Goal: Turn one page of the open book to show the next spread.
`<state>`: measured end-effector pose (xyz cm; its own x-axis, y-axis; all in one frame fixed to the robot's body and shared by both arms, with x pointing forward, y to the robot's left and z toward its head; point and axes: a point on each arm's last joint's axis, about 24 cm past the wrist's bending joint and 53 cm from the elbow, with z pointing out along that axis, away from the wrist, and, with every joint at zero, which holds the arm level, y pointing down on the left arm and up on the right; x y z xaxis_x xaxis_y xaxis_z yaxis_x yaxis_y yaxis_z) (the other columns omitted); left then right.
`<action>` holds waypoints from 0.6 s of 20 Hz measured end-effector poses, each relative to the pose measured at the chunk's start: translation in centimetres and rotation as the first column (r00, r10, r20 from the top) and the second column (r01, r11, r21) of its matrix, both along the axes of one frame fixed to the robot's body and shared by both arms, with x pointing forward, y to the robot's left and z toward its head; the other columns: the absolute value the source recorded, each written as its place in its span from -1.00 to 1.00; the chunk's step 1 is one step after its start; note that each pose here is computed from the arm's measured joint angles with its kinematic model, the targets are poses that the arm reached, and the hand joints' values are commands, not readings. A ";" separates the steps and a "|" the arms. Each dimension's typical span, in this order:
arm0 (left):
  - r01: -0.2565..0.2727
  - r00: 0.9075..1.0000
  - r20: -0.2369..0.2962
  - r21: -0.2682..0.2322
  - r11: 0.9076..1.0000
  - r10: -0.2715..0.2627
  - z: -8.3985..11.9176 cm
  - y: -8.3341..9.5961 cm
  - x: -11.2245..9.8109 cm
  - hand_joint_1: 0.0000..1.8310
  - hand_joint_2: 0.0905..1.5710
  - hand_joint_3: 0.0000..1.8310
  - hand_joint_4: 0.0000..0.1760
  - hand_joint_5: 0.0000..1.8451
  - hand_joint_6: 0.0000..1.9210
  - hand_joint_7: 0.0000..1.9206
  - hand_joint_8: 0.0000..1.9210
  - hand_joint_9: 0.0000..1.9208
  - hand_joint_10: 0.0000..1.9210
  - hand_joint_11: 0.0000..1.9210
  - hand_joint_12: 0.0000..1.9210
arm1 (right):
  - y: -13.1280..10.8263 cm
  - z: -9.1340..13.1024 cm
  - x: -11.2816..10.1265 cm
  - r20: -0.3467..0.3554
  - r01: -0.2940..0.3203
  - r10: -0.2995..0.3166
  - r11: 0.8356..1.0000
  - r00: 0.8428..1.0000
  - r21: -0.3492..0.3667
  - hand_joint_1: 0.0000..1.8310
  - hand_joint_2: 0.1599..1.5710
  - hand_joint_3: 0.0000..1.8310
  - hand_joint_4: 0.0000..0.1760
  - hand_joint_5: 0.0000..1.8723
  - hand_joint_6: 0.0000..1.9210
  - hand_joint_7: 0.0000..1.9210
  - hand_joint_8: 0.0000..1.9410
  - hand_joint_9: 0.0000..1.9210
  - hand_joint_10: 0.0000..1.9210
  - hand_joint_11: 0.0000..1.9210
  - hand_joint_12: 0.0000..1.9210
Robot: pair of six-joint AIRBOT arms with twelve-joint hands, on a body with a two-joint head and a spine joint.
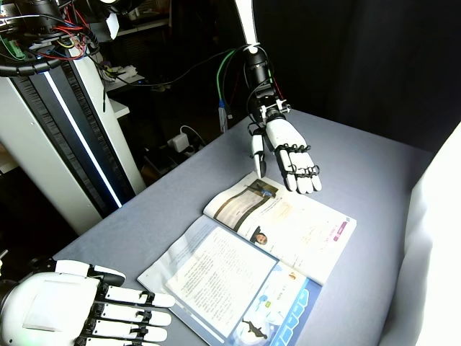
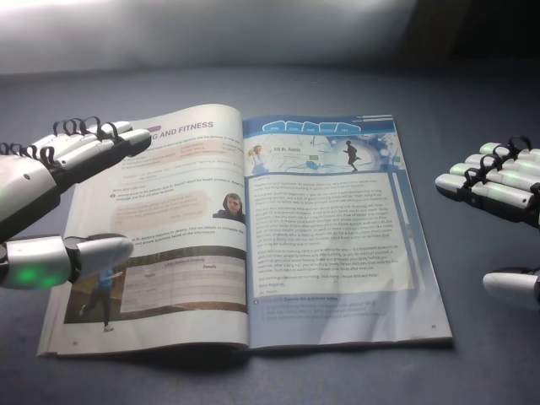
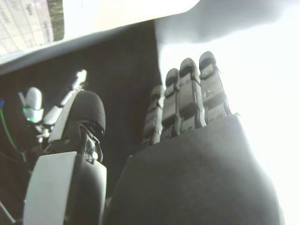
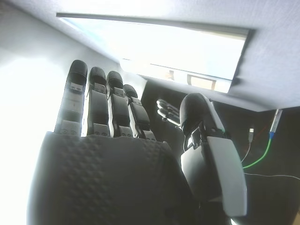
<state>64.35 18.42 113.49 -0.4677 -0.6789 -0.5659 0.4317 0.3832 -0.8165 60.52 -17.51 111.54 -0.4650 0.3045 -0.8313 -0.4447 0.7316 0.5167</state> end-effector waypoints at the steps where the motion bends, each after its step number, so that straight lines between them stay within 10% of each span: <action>1: -0.002 1.000 -0.001 -0.002 1.000 0.002 0.0 0.0 0.0 -0.58 0.57 -1.00 -0.47 -1.00 -1.00 -1.00 -1.00 -1.00 -1.00 -1.00 -0.98 | 0.1 0.0 0.0 0.000 -0.002 0.002 1.000 1.000 -0.002 -0.80 0.52 -0.98 -1.00 -1.00 -1.00 -1.00 -1.00 -1.00 -1.00 -1.00 -1.00; 8: -0.029 0.999 -0.029 0.002 1.000 0.029 -1.1 1.0 -0.1 -0.52 0.53 -1.00 -0.16 -1.00 -1.00 -1.00 -1.00 -1.00 -1.00 -0.94 -0.96 | 2.3 -0.7 0.3 0.001 -0.063 0.063 0.997 0.998 -0.042 -0.88 0.52 -0.99 -1.00 -1.00 -1.00 -1.00 -1.00 -1.00 -1.00 -1.00 -1.00; 12: -0.065 0.996 -0.054 0.006 0.998 0.066 -1.7 2.4 -0.2 -0.46 0.53 -1.00 -0.44 -0.94 -1.00 -1.00 -1.00 -1.00 -1.00 -1.00 -0.83 | 3.7 -2.8 0.5 -0.040 -0.097 0.095 0.992 0.995 -0.079 -0.95 0.55 -0.99 -1.00 -1.00 -1.00 -1.00 -1.00 -1.00 -1.00 -1.00 -1.00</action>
